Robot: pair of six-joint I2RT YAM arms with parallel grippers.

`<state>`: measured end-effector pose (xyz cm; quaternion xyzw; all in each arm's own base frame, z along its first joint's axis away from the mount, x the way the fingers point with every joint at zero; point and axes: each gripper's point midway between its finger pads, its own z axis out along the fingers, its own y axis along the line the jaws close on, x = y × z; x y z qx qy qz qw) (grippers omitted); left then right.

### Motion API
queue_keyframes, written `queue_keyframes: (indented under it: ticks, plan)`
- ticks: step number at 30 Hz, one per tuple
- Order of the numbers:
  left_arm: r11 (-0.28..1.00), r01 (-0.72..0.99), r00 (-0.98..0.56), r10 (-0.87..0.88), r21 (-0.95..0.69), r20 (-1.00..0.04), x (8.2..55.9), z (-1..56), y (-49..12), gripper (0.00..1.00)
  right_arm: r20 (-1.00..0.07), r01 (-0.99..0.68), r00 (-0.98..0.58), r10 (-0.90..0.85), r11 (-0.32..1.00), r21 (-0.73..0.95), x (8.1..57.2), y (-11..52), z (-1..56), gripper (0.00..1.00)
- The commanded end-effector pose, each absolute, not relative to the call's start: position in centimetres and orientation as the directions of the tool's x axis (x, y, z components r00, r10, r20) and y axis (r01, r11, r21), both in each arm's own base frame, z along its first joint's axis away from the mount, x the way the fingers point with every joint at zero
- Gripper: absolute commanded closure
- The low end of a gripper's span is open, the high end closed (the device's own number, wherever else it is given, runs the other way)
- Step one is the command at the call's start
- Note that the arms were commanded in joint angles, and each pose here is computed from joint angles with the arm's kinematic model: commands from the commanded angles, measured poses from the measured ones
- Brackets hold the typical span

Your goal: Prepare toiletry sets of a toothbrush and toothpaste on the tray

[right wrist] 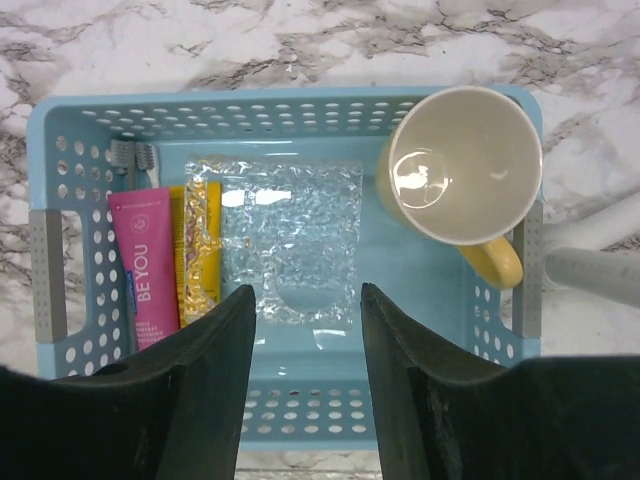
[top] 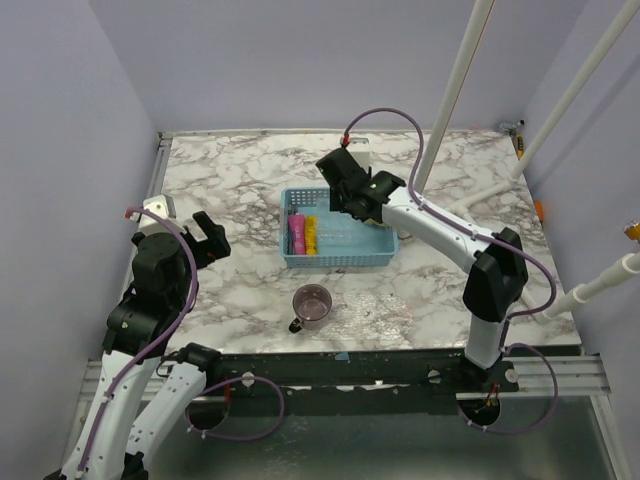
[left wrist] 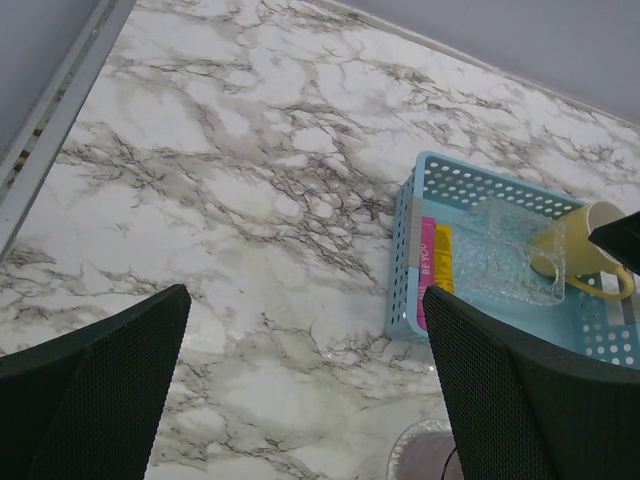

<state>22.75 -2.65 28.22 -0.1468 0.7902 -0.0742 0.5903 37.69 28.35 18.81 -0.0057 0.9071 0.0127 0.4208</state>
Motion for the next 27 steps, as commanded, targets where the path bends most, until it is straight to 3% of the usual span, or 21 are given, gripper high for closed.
queue_keyframes:
  ticks: [1, 13, 27]
  plan:
    - [0.946, -0.123, -0.259, -0.321, -0.299, -0.911, 22.9, 28.3, -3.1, 0.02, -0.757, -0.018, -0.654, 0.017, 0.999, 0.038, 40.3, 28.8, 18.1, 0.5]
    - [0.945, -0.084, -0.26, -0.328, -0.317, -0.908, 22.7, 28.6, -3.7, 0.02, -0.724, 0.056, -0.689, 0.023, 0.998, -0.021, 45.0, 26.8, 14.9, 0.5]
    - [0.942, -0.052, -0.262, -0.334, -0.332, -0.905, 22.5, 28.9, -4.3, 0.02, -0.695, 0.076, -0.719, 0.014, 0.995, -0.059, 45.9, 25.5, 12.7, 0.5]
